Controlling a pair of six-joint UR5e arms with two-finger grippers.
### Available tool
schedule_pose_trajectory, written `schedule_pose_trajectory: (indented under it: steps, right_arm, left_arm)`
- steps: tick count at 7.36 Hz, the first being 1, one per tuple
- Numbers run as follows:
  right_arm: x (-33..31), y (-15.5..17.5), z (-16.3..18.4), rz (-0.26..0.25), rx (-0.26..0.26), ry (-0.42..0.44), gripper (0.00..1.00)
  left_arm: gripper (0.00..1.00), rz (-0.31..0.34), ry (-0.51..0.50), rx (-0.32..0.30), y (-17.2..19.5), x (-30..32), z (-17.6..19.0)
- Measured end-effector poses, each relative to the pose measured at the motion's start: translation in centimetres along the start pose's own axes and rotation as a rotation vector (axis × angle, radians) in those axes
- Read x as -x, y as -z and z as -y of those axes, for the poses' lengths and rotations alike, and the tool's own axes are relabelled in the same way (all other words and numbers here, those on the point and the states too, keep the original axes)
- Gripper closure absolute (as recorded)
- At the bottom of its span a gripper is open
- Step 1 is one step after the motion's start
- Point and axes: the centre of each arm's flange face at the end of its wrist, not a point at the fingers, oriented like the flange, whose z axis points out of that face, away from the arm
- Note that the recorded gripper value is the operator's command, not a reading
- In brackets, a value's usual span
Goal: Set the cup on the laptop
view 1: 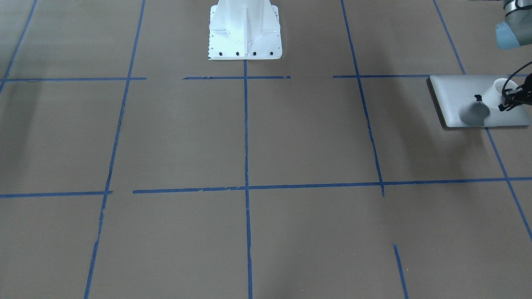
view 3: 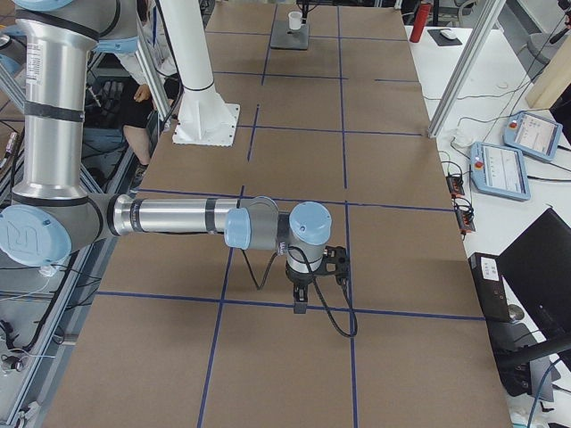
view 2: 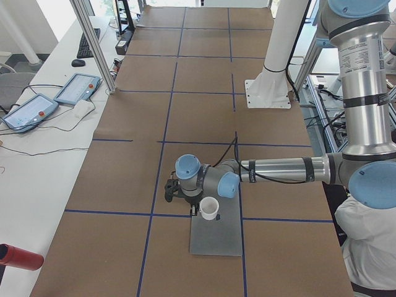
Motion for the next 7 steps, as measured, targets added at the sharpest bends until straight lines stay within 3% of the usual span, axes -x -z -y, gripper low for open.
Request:
schedule_pose_trajectory:
  steps: [3, 4, 5, 6, 7]
  right_arm:
    - [0.0, 0.0, 0.0, 0.001, 0.000, 0.001, 0.00]
    - [0.0, 0.0, 0.0, 0.001, 0.000, 0.000, 0.00]
    - [0.0, 0.0, 0.0, 0.000, 0.000, 0.000, 0.00]
    - [0.0, 0.0, 0.0, 0.000, 0.000, 0.001, 0.00]
    - [0.0, 0.0, 0.0, 0.000, 0.000, 0.001, 0.00]
  left_arm:
    - [1.00, -0.015, -0.017, 0.041, -1.6, -0.8, -0.7]
    - [0.93, -0.018, -0.020, 0.058, -2.3, -0.8, -1.0]
    - [0.60, -0.016, -0.019, 0.072, -2.9, -0.6, -1.2]
    - [0.16, -0.014, -0.016, 0.080, -3.3, -0.3, -1.4]
    - [0.01, -0.013, -0.017, 0.083, -3.5, -0.1, -1.5]
